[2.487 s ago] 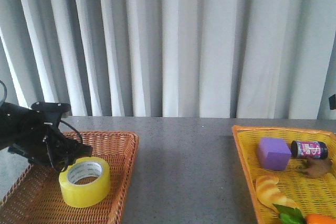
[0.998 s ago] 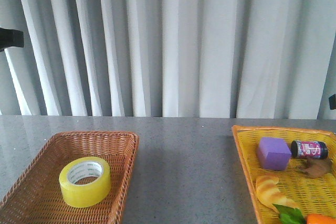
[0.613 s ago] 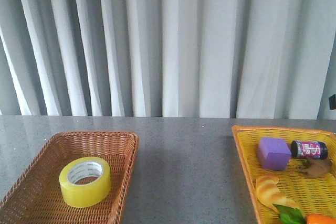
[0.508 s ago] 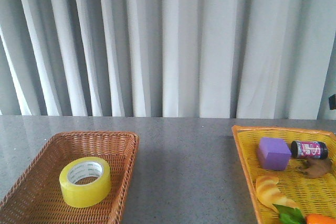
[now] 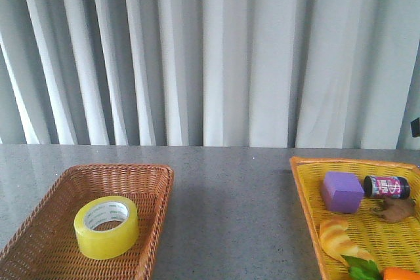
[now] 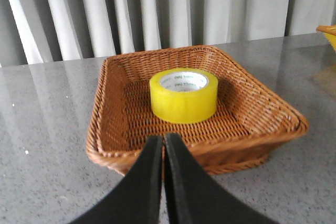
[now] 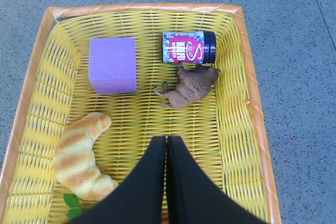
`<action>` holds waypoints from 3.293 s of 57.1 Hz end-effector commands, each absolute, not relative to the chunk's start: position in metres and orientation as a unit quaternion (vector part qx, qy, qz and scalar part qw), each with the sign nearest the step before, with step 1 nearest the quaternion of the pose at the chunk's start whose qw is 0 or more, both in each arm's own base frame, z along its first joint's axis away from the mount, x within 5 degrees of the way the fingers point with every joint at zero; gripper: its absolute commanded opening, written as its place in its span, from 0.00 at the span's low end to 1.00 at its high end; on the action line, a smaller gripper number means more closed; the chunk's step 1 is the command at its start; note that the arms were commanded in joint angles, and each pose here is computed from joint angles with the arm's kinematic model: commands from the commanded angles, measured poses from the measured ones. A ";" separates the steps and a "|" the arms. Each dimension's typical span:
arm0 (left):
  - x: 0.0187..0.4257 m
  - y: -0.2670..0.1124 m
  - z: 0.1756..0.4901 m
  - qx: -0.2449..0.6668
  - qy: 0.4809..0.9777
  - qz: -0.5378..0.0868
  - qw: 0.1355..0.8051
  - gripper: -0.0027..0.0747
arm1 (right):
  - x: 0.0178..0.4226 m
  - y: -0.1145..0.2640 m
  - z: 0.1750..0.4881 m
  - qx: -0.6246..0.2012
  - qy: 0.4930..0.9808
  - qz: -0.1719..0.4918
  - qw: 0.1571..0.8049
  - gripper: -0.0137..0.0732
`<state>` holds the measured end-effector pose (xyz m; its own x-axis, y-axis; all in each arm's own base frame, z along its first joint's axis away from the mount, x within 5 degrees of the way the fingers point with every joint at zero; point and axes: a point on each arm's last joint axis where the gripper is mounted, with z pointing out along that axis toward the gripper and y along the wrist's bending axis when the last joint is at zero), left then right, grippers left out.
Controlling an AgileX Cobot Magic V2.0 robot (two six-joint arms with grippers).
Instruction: Transfer tape with both arms
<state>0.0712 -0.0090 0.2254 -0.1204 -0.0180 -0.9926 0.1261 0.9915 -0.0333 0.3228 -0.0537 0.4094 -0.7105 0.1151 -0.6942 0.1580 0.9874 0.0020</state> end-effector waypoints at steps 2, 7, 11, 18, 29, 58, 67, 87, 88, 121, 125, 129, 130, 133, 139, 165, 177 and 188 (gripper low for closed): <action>0.064 -0.010 0.211 0.027 0.698 -0.083 0.710 0.03 | 0.316 -0.055 0.430 0.073 0.903 -0.035 0.421 0.15; 0.058 -0.008 0.203 0.028 0.699 -0.076 0.710 0.03 | 0.316 -0.055 0.430 0.073 0.903 -0.035 0.421 0.15; 0.055 -0.007 0.203 0.040 0.695 -0.054 0.716 0.03 | 0.316 -0.055 0.430 0.073 0.903 -0.035 0.422 0.15; 0.055 -0.003 0.203 0.029 0.695 -0.018 0.718 0.03 | 0.316 -0.055 0.430 0.073 0.903 -0.035 0.421 0.15; 0.055 0.001 0.203 -0.003 0.695 0.008 0.719 0.03 | 0.317 -0.055 0.430 0.073 0.903 -0.035 0.422 0.15; 0.055 0.001 0.205 -0.023 0.688 -0.011 0.726 0.03 | 0.317 -0.055 0.430 0.073 0.903 -0.035 0.422 0.15; 0.055 0.001 0.205 -0.022 0.687 -0.010 0.727 0.03 | 0.317 -0.055 0.430 0.073 0.903 -0.035 0.422 0.15; 0.055 0.001 0.205 -0.022 0.687 -0.011 0.726 0.03 | 0.317 -0.055 0.430 0.073 0.903 -0.035 0.422 0.15; 0.055 0.001 0.205 -0.022 0.687 -0.011 0.726 0.03 | 0.317 -0.055 0.430 0.073 0.903 -0.035 0.422 0.15; 0.055 0.001 0.205 -0.022 0.687 -0.011 0.726 0.03 | 0.316 -0.054 0.430 0.073 0.903 -0.035 0.421 0.15; 0.055 0.001 0.205 -0.022 0.687 -0.011 0.726 0.03 | 0.316 -0.054 0.430 0.073 0.903 -0.033 0.421 0.15; 0.055 0.001 0.205 -0.022 0.687 -0.011 0.726 0.03 | 0.315 -0.054 0.432 0.073 0.902 -0.036 0.424 0.15; 0.055 0.001 0.205 -0.022 0.687 -0.011 0.726 0.03 | 0.314 -0.053 0.433 0.072 0.902 -0.034 0.425 0.15; 0.055 0.001 0.205 -0.022 0.687 -0.011 0.726 0.03 | 0.308 -0.049 0.439 0.067 0.898 -0.031 0.434 0.15; 0.055 0.001 0.205 -0.022 0.687 -0.011 0.726 0.03 | 0.292 -0.041 0.450 0.040 0.877 -0.042 0.478 0.15; 0.055 0.001 0.205 -0.022 0.687 -0.011 0.726 0.03 | 0.141 -0.019 0.345 0.048 0.752 -0.045 0.656 0.15; 0.055 0.001 0.205 -0.022 0.687 -0.011 0.726 0.03 | 0.095 -0.013 0.290 0.055 0.737 -0.041 0.672 0.15; 0.055 0.001 0.205 -0.022 0.687 -0.011 0.726 0.03 | 0.075 -0.011 0.241 0.061 0.722 -0.038 0.688 0.15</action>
<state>0.0565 0.0017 0.1945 -0.0476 -0.0348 -0.9983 -0.0261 0.9991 -0.0335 0.0804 -0.0104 0.2418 -0.1802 0.0395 -0.9828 0.1320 0.9911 0.0157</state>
